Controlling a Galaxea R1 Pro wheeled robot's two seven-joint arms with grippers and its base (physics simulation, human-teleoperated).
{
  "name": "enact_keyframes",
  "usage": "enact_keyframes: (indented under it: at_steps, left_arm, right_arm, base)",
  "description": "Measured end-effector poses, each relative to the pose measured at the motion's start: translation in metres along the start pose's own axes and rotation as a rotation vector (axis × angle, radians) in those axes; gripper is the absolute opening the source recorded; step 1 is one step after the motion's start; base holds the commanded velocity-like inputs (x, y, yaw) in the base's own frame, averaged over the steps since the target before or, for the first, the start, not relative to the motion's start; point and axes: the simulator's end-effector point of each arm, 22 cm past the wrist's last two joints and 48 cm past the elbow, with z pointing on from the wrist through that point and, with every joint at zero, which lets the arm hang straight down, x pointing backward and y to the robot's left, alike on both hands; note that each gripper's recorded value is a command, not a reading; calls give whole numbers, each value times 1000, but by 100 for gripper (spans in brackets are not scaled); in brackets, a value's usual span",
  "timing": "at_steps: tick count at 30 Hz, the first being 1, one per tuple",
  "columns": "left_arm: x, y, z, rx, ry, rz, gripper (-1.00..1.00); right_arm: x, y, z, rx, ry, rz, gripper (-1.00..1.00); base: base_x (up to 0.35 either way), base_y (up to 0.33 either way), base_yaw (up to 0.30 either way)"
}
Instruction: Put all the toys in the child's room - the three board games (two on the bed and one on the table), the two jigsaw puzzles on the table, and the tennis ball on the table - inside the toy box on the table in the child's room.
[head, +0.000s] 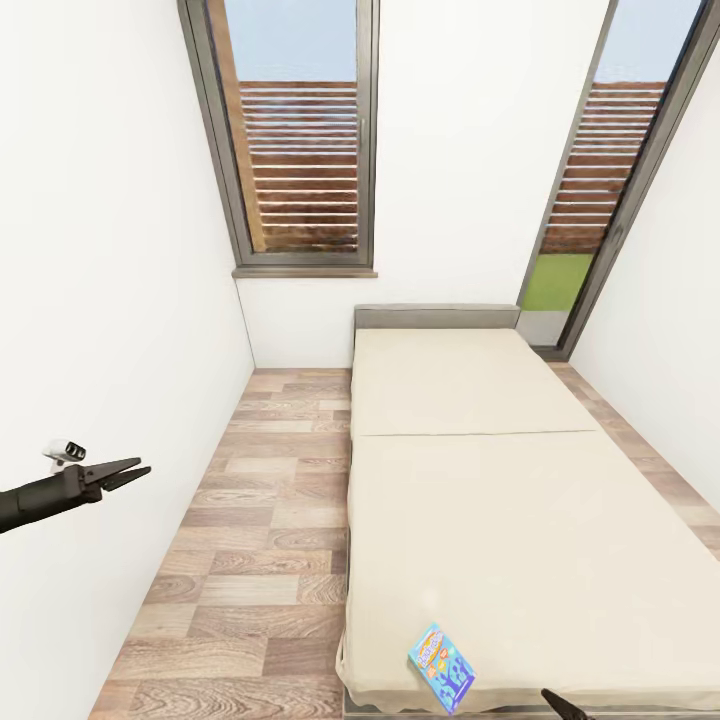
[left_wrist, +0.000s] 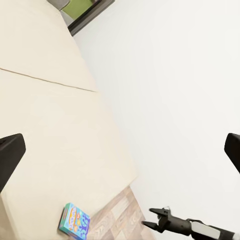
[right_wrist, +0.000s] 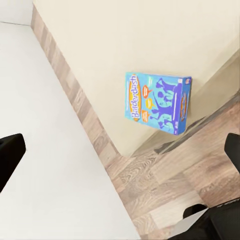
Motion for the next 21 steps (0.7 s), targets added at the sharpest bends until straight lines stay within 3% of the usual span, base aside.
enact_keyframes:
  at_steps: [3,6,12,17,21]
  left_arm:
    - [0,0,0,1,0,-1,100]
    - [0,-1,1,4,0,-4,100]
    - [0,1,5,8,3,-66,100]
    - [-1,3,9,15,3,-110,100]
    - [2,3,19,32,11,-143,100]
  right_arm:
    - [3,1,6,-3,1,11,100]
    - [-1,2,9,-5,-25,-12,100]
    - [-14,2,14,-9,-91,-65,100]
    - [-19,3,19,-18,-103,-65,100]
    - [-18,6,25,-33,-114,-37,100]
  base:
    - [0,0,0]
    - [0,0,0]
    - [0,0,0]
    - [0,0,0]
    - [0,0,0]
